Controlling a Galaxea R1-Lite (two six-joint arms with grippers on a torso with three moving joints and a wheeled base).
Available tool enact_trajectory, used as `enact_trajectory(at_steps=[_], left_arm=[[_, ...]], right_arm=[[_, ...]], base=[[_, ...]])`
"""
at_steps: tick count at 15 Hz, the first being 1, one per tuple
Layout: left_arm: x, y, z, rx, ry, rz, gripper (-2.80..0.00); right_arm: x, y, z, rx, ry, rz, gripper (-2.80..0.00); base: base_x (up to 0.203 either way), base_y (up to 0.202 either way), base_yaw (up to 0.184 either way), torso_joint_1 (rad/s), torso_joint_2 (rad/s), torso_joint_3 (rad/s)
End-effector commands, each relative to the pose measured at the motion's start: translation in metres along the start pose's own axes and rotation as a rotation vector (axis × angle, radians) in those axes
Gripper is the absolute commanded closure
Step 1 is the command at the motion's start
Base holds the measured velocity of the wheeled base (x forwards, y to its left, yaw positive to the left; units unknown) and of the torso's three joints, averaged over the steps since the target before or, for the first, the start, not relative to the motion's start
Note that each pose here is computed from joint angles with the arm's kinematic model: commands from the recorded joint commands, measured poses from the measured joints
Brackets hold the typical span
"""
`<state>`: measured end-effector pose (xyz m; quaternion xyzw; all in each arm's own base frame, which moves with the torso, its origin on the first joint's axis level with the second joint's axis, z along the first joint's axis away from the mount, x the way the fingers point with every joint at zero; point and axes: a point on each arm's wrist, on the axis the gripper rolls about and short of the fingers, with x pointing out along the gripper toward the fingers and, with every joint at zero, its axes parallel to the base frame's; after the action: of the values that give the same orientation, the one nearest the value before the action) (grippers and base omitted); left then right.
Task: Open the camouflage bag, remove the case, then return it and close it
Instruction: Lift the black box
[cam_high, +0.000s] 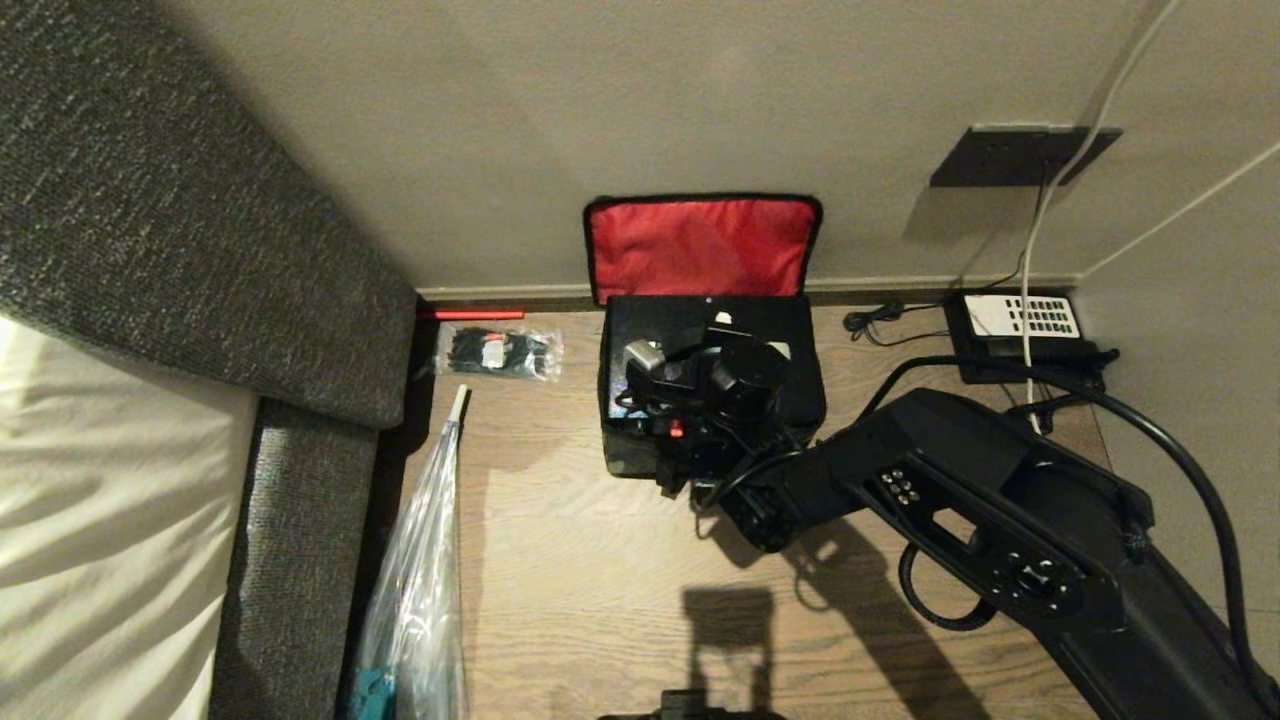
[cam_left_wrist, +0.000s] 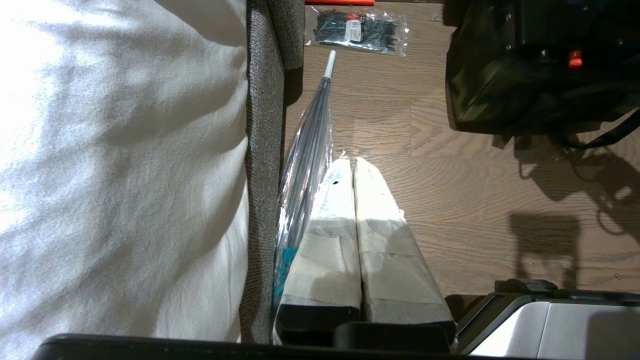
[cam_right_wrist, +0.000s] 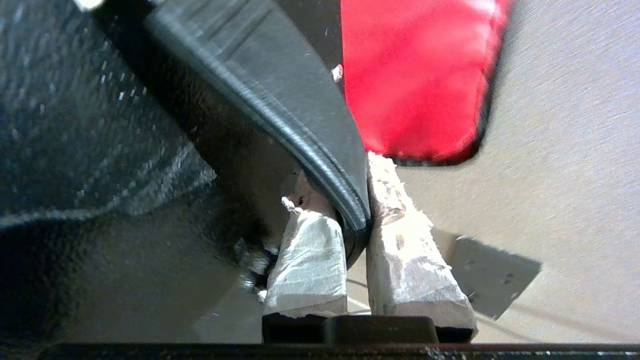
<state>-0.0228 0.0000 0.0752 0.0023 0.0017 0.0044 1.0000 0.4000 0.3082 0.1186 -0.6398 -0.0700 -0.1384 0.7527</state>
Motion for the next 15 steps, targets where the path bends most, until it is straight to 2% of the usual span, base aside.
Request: enact_trajectory(at_steps=[1,4,6,15], left_arm=[[0.0,0.0,0.0,0.0,0.0,0.0,0.0],[0.0,0.0,0.0,0.0,0.0,0.0,0.0],[0.0,0.0,0.0,0.0,0.0,0.0,0.0],[0.0,0.0,0.0,0.0,0.0,0.0,0.0]], right_arm=[[-0.006,-0.03,0.002,0.027,-0.007,-0.027,0.0],[-0.008,-0.023,0.0,0.03,-0.005,-0.025,0.0],[-0.008,-0.03,-0.001,0.035,0.007,-0.029,0.0],[-0.022,-0.1,-0.021,0.021,0.018,-0.015,0.0]], base=[[0.0,0.0,0.0,0.0,0.0,0.0],[0.0,0.0,0.0,0.0,0.0,0.0],[0.0,0.0,0.0,0.0,0.0,0.0],[0.0,0.0,0.0,0.0,0.0,0.0]])
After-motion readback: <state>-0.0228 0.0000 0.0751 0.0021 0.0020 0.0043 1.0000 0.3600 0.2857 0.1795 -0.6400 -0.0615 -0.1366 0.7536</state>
